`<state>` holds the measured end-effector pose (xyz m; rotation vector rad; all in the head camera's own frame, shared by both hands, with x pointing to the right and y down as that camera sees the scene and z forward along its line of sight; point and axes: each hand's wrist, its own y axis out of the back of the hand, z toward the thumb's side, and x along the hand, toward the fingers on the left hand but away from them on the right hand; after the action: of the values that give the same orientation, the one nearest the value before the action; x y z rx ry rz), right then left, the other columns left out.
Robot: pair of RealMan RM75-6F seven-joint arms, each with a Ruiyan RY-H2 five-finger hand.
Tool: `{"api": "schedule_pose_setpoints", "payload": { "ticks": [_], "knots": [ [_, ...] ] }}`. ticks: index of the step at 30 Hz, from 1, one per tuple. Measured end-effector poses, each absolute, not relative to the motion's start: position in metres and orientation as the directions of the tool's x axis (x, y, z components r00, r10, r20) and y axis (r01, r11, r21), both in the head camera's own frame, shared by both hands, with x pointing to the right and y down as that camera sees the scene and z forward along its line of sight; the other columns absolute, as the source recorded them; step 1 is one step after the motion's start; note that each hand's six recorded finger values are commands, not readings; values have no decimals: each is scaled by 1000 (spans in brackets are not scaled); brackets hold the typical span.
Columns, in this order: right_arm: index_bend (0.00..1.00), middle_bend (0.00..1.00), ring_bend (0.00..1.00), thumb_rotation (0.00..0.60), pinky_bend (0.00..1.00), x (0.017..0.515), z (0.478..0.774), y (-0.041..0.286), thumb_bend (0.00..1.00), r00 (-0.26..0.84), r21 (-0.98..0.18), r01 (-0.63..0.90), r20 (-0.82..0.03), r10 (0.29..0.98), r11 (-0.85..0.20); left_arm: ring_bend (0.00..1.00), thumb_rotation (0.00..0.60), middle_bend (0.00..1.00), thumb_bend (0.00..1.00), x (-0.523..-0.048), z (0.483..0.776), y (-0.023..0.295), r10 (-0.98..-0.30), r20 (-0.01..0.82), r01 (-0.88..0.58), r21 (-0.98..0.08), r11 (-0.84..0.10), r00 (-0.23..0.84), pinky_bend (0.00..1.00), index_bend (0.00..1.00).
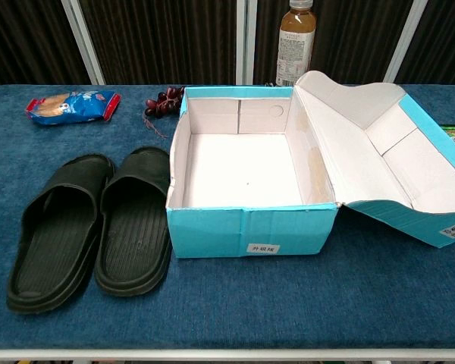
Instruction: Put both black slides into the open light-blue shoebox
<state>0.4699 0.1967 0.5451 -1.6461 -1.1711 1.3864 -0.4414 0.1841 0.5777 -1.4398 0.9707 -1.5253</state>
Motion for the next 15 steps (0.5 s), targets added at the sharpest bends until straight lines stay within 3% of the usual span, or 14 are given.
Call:
{"api": "schedule_pose_setpoints", "payload": {
  "ticks": [3,9,15],
  "knots": [
    [0,51,0,600,0,470,540,195,120,42,-913,197,-355,934,-356,31,600,159,53,-432,572,171,-932,362,28,-932,-361,18,110,216],
    [0,51,0,600,0,466,529,186,120,85,-926,167,-329,940,-339,384,600,250,50,-395,565,126,-930,340,-39,-937,-348,139,549,261],
    [0,51,0,600,0,465,524,182,120,107,-929,155,-323,940,-337,587,600,274,44,-338,580,82,-885,373,-86,-908,-410,278,722,289]
  ]
}}
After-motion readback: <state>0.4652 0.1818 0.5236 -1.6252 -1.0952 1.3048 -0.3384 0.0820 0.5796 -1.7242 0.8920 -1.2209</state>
